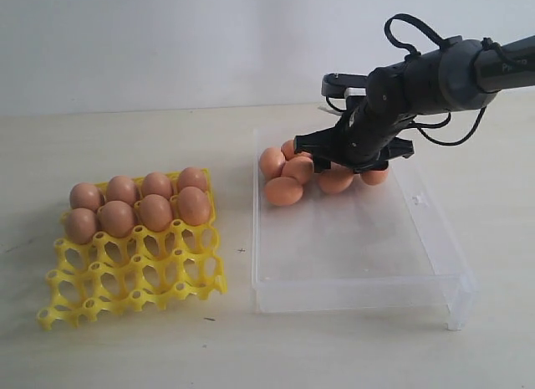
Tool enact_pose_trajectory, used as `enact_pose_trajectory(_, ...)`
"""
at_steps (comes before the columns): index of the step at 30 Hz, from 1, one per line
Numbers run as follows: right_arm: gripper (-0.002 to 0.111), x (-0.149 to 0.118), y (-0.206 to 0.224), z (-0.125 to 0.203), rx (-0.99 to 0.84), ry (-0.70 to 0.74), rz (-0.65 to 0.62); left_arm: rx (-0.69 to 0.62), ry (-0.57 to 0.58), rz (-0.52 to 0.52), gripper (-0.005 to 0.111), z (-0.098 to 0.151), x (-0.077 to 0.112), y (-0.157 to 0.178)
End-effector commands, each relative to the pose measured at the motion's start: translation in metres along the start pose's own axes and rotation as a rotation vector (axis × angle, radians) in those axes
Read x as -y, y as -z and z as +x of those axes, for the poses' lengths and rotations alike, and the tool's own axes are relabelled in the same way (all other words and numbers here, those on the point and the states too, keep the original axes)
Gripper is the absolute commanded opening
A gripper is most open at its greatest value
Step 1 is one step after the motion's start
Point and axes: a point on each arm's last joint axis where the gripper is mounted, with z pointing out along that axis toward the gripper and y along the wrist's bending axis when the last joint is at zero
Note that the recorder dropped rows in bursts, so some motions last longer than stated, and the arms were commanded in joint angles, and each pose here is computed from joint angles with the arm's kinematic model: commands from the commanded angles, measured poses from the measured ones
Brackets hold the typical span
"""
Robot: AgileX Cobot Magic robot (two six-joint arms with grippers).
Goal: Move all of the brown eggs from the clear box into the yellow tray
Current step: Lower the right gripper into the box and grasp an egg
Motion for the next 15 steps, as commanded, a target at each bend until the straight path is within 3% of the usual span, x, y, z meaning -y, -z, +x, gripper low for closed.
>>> enact_pose_trajectory(1, 0.061, 0.001, 0.002, -0.003, 0.01, 0.021, 0.002, 0.018, 0.003, 0.004, 0.0, -0.002, 0.0, 0.001)
enact_pose_trajectory(15, 0.061, 0.007, 0.005, 0.01, -0.15, 0.239, 0.05, 0.018, 0.003, 0.004, 0.0, -0.002, 0.0, 0.001)
